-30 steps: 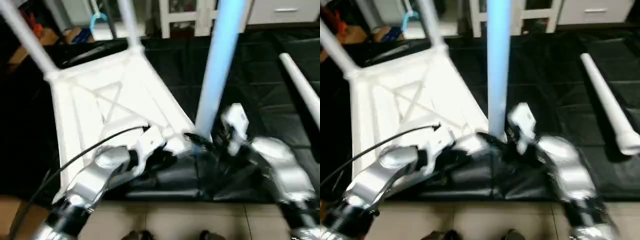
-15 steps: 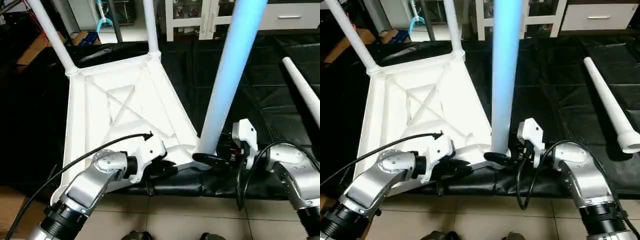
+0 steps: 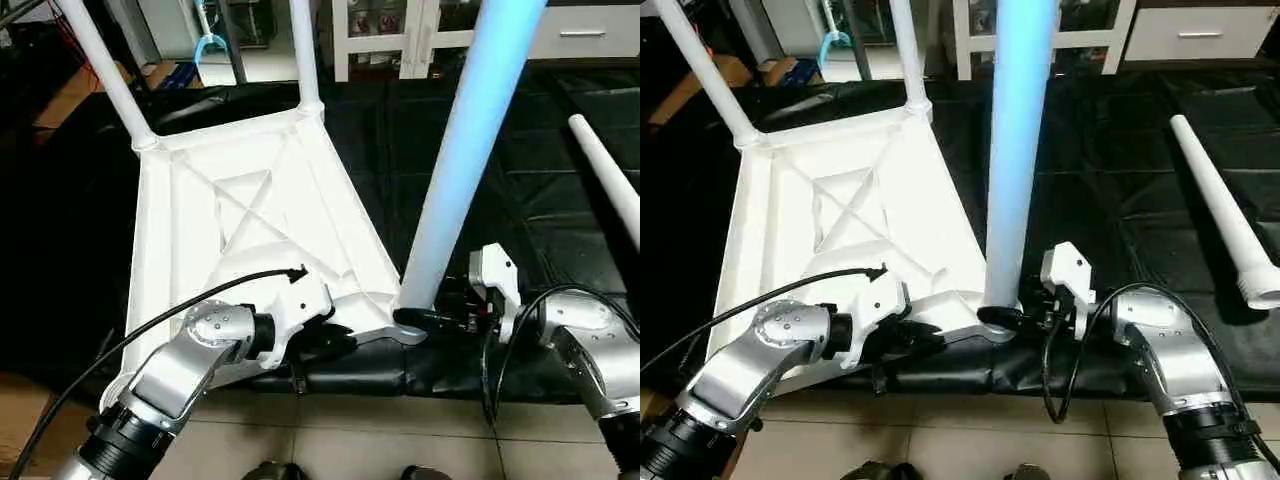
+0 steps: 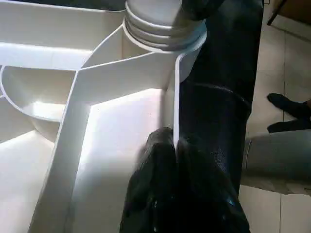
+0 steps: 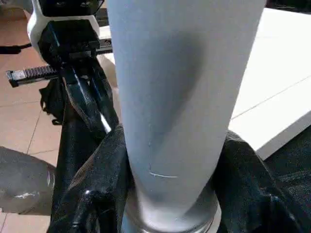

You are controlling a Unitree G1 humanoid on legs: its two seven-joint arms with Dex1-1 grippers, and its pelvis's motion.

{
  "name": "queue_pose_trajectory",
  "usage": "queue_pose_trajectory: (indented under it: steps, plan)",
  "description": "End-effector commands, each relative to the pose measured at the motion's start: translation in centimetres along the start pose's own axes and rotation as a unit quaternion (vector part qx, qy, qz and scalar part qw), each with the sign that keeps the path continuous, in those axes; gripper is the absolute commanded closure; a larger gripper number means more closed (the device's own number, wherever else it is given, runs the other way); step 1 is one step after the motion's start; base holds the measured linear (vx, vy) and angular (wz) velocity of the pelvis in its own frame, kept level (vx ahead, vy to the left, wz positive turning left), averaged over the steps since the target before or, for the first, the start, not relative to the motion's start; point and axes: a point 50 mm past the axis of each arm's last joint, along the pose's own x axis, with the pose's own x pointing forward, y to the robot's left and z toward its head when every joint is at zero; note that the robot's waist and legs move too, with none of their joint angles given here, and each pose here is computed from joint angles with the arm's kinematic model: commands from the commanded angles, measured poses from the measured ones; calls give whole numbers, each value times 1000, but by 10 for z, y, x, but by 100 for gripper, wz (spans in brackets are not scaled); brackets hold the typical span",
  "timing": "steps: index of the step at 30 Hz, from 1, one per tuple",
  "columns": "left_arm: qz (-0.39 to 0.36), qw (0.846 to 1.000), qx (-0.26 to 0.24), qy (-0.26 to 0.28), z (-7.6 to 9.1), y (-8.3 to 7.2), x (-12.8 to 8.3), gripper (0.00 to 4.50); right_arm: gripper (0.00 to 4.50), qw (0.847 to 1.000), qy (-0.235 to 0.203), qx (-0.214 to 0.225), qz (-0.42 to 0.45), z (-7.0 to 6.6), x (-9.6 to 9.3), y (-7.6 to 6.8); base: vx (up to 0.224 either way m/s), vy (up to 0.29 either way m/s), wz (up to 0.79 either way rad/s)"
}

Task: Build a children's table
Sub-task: Rotate leg to tighten

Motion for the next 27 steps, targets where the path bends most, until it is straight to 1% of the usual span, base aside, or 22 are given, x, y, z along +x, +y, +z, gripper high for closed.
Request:
queue_pose_trajectory:
  steps: [1, 3, 4, 7, 8, 9, 10, 11, 13, 15, 16, 17, 18, 19, 21, 22, 23, 25, 26, 27]
  plan:
    - [-30, 998, -29, 40, -19, -9, 5, 450, 249, 1000, -14, 10, 4, 0, 6, 2, 0, 0, 0]
    - [-17, 999, -33, 36, -18, -7, 6, 450, 251, 999, -22, 24, -34, -4, 11, -2, 0, 0, 0]
    - [-17, 999, -33, 36, -18, -7, 6, 450, 251, 999, -22, 24, -34, -4, 11, -2, 0, 0, 0]
    - [19, 998, -38, 36, -17, 0, 10, 450, 252, 992, -6, 40, -116, -11, 18, -13, 0, 0, 0]
    - [53, 997, -41, 38, -16, 8, 13, 450, 252, 984, 8, 60, -170, -17, 21, -20, 0, 0, 0]
    - [56, 997, -41, 38, -16, 8, 13, 450, 252, 983, 9, 61, -174, -17, 22, -21, -51, 6, -5]
    - [91, 994, -48, 36, -13, 16, 17, 450, 252, 970, 11, 84, -227, -21, 27, -26, -51, 6, -5]
    - [114, 991, -54, 31, -11, 21, 20, 450, 252, 961, 9, 98, -260, -22, 30, -29, -55, 7, -4]
    - [148, 987, -63, 23, -6, 29, 26, 450, 253, 946, 11, 112, -303, -24, 37, -32, -52, 5, -4]
    - [177, 982, -67, 17, -2, 35, 31, 450, 253, 936, 19, 111, -333, -25, 45, -31, -27, 3, -3]
    - [177, 982, -67, 17, -2, 35, 31, 450, 253, 936, 19, 111, -334, -25, 45, -31, 0, 0, 0]
    - [188, 980, -68, 15, 0, 38, 34, 450, 253, 931, 25, 107, -349, -26, 50, -31, 0, 0, 0]
    - [204, 977, -68, 12, 3, 42, 40, 450, 253, 923, 27, 104, -369, -26, 60, -31, 0, 0, 0]
    - [209, 976, -67, 11, 4, 44, 43, 450, 254, 921, 25, 105, -375, -26, 64, -30, 0, 0, 0]
    - [208, 976, -65, 8, 7, 44, 47, 450, 254, 919, 8, 105, -380, -21, 72, -29, 0, 0, 0]
    - [207, 976, -64, 7, 8, 44, 48, 450, 254, 921, -4, 103, -375, -17, 75, -28, 0, 0, 0]
    - [202, 978, -60, 7, 8, 43, 48, 450, 254, 927, -28, 93, -362, -9, 78, -28, 0, 0, 0]
    - [201, 978, -59, 8, 8, 43, 48, 450, 254, 928, -35, 88, -360, -6, 79, -28, 0, 0, 0]
    - [193, 980, -55, 9, 6, 41, 47, 450, 219, 936, -68, 97, -330, 2, 80, -25, 0, 0, 0]
    - [185, 981, -52, 9, 5, 40, 46, 450, 198, 943, -90, 91, -307, 8, 80, -22, 0, 0, 0]
